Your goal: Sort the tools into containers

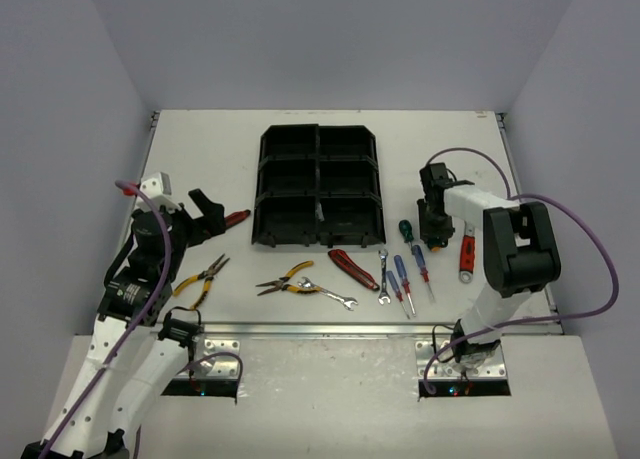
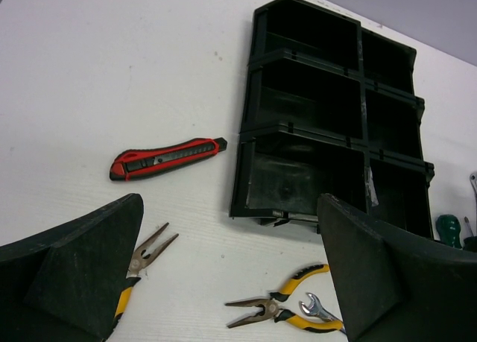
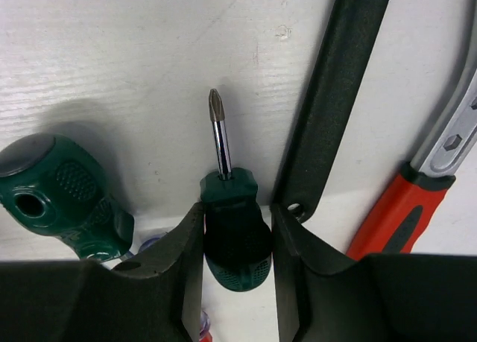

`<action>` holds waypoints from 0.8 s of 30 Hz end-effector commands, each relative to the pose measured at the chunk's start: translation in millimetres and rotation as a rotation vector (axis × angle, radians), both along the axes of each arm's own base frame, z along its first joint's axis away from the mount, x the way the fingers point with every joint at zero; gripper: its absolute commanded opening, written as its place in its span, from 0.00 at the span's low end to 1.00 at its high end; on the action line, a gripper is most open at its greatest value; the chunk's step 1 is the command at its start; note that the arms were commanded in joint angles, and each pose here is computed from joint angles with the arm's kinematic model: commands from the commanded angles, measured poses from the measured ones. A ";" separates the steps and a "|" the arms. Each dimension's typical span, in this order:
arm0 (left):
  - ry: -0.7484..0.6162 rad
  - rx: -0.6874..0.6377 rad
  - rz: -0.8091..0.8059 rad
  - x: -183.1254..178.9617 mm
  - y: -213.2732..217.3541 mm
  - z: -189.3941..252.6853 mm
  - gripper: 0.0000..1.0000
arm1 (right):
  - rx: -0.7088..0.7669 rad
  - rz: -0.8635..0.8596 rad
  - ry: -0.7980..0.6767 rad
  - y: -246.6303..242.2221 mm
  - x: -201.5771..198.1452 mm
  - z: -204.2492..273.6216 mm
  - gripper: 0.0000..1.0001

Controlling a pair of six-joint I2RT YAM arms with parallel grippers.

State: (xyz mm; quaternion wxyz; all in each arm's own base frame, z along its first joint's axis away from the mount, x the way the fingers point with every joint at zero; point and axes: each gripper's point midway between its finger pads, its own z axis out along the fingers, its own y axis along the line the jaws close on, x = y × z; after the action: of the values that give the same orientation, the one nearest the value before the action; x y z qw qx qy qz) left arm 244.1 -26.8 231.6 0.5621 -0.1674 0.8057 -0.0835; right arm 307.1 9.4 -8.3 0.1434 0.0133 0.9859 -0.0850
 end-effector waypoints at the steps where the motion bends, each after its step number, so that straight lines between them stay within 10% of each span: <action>1: -0.047 -0.003 -0.052 5.4 -9.5 12.5 1.00 | 0.030 -0.018 -0.092 7.1 7.1 15.4 0.19; 7: -0.113 -0.167 -0.308 2.0 -63.1 41.3 1.00 | 0.204 0.018 -0.359 38.0 14.1 90.0 0.12; 14: -0.287 -0.767 -1.007 -44.0 -189.9 99.3 1.00 | 1.154 0.626 -0.633 194.4 -57.9 228.0 0.00; 24: -0.266 -0.730 -1.119 -39.2 -280.3 113.8 0.91 | 1.375 0.888 -0.600 239.7 -126.7 287.8 0.00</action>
State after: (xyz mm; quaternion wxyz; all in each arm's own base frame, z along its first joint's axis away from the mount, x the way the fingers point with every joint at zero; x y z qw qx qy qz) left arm 200.7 -300.9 274.8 0.3571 0.0826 0.6971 -0.6162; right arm 204.6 239.7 237.0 0.3727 -0.2156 0.7173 0.5479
